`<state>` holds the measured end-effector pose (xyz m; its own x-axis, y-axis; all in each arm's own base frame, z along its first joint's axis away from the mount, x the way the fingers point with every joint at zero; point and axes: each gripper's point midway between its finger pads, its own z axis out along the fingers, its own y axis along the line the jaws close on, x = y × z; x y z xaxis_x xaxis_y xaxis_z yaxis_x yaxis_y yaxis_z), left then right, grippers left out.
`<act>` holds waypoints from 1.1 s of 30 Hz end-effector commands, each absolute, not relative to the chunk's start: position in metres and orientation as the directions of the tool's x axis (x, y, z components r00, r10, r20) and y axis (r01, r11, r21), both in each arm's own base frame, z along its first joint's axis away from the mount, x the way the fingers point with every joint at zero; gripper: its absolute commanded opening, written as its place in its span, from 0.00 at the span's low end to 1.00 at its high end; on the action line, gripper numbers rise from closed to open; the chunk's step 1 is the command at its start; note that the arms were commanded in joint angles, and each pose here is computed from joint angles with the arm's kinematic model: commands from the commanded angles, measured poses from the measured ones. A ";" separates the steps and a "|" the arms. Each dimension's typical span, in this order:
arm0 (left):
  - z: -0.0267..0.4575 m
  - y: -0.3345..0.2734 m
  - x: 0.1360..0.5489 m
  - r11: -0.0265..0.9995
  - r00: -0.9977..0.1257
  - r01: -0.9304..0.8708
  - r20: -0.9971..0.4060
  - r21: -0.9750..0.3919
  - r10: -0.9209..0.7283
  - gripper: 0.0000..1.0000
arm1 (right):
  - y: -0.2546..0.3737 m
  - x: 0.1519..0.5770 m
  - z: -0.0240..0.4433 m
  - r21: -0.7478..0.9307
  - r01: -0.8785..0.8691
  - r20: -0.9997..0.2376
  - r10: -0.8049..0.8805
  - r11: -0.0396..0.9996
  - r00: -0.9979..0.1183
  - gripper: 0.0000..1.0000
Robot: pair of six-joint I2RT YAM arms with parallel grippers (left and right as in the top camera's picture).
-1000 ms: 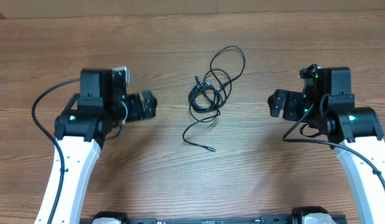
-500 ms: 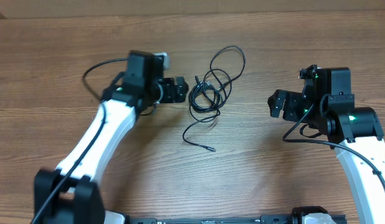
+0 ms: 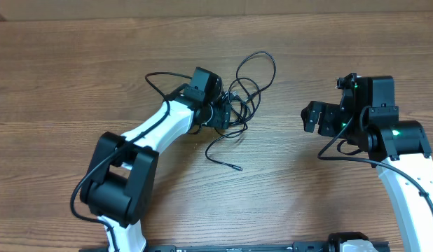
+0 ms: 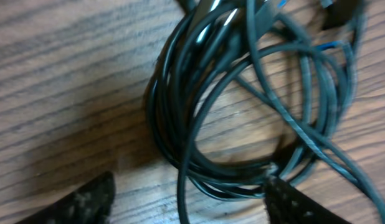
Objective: Untangle cables
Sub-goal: 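Move both grippers forward toward the tangled black cable bundle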
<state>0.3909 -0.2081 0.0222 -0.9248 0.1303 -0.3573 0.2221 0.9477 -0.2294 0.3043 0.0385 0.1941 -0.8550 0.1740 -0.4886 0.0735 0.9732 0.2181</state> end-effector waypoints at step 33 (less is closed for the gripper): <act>0.365 -0.234 0.382 0.785 -0.565 0.504 -0.825 -0.360 -0.015 0.04 | 0.142 0.332 0.225 0.552 -0.284 -0.536 0.072 0.784 -0.841 1.00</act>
